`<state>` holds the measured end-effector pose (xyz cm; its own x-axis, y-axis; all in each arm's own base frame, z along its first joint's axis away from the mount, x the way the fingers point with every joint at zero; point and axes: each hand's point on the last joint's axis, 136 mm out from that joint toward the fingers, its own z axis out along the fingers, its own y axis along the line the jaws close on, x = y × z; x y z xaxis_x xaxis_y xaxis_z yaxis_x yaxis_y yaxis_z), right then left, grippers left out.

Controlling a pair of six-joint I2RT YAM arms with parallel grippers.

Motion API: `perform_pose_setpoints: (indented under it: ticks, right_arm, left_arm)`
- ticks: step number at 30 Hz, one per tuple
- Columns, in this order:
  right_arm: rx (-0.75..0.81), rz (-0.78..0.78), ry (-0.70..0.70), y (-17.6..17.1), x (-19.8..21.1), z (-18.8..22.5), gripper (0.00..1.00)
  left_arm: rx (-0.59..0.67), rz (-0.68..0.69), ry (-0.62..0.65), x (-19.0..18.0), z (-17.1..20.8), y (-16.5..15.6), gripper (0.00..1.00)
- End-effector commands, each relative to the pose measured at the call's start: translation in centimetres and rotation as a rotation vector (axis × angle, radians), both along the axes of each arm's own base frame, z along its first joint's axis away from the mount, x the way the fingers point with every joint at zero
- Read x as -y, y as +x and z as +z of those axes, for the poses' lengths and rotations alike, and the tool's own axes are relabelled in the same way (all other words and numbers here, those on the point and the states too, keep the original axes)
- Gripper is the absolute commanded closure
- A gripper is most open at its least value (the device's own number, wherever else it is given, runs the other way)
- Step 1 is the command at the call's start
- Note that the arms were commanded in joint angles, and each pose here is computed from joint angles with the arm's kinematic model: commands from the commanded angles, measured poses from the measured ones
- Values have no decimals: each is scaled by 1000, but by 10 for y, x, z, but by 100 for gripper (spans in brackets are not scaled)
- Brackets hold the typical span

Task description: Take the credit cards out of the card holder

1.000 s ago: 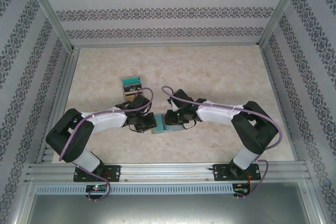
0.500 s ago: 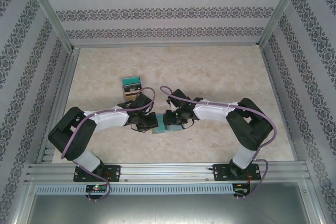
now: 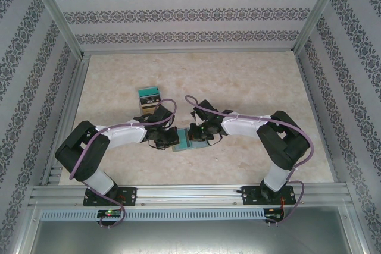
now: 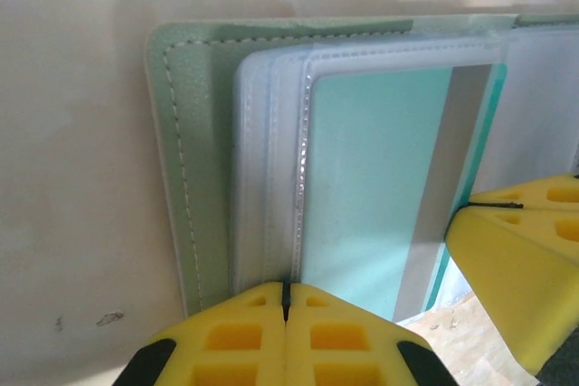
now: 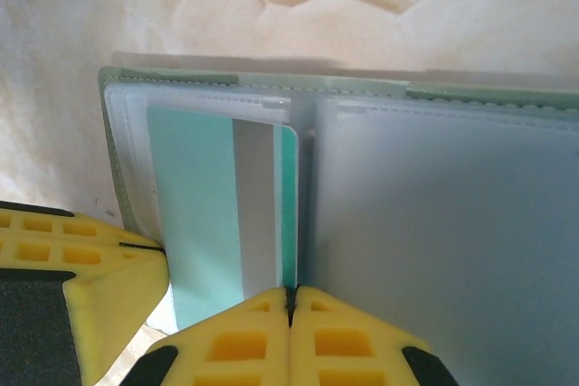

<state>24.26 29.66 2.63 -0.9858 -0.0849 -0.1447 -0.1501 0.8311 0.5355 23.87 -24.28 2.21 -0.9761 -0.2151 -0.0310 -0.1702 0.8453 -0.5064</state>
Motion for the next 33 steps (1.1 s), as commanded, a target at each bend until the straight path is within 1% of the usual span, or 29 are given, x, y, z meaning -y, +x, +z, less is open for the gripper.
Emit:
perform_pose_setpoints:
  ticks: [1, 3, 15, 18, 20, 25, 32, 33]
  right_arm:
    - [-4, -14, 8, 0, 6, -1, 100]
    - [-5, -22, 13, 1, 10, 0, 100]
    - [-10, -23, 28, 2, 17, 4, 100]
    - [-12, -35, 5, 3, 26, 2, 100]
    - [-13, -52, 20, 6, 30, 2, 100]
    - [-24, -42, 21, 5, 29, 1, 100]
    - [-23, -36, 21, 6, 26, 0, 100]
    - [-25, -35, 22, 6, 25, 0, 100]
  left_arm:
    - [-62, 1, 76, -10, -18, -14, 97]
    - [-66, 8, 86, -13, -19, -15, 100]
    - [-80, 11, 98, -17, -22, -20, 100]
    - [-77, 12, 100, -18, -22, -21, 100]
    - [-75, 11, 97, -18, -21, -21, 100]
    - [-68, 10, 101, -19, -20, -20, 100]
    - [-46, -1, 92, -16, -9, -16, 100]
    - [-37, -4, 90, -15, -5, -14, 97]
